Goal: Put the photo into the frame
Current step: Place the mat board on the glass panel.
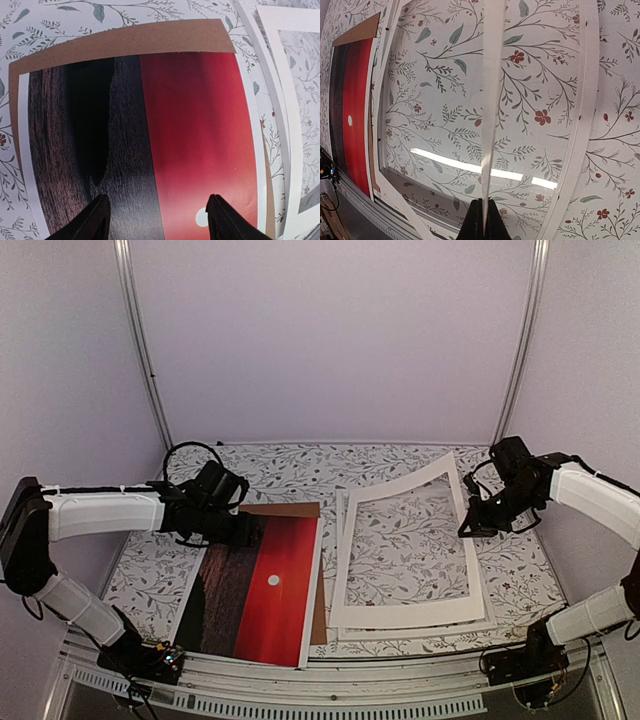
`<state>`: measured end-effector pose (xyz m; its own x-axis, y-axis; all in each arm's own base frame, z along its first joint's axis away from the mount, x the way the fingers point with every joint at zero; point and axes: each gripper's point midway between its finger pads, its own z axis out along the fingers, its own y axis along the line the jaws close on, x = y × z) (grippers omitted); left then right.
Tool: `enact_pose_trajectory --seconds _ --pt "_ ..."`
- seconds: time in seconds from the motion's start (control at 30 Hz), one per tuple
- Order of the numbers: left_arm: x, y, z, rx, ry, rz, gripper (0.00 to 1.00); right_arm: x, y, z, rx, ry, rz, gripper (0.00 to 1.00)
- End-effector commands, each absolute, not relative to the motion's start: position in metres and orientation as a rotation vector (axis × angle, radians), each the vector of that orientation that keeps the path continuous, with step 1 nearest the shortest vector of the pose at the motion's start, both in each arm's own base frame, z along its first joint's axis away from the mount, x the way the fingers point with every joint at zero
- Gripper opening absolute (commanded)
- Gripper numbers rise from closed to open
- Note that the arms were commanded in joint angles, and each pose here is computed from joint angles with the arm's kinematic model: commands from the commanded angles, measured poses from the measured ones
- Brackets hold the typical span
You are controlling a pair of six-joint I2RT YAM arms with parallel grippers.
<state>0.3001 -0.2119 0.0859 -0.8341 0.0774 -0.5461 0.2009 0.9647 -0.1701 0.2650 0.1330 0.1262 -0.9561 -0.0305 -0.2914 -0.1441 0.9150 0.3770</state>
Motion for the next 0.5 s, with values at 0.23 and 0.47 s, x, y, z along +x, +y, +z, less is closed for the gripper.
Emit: enact_pose_trajectory --seconds 0.23,0.47 --pt "0.310 -0.232 0.099 0.264 2.498 -0.352 0.69 0.291 0.121 0.126 -0.198 2.843 0.433 0.00" --pt "0.312 -0.240 0.100 0.278 2.501 -0.369 0.69 0.304 0.113 0.126 -0.198 2.872 0.330 0.00"
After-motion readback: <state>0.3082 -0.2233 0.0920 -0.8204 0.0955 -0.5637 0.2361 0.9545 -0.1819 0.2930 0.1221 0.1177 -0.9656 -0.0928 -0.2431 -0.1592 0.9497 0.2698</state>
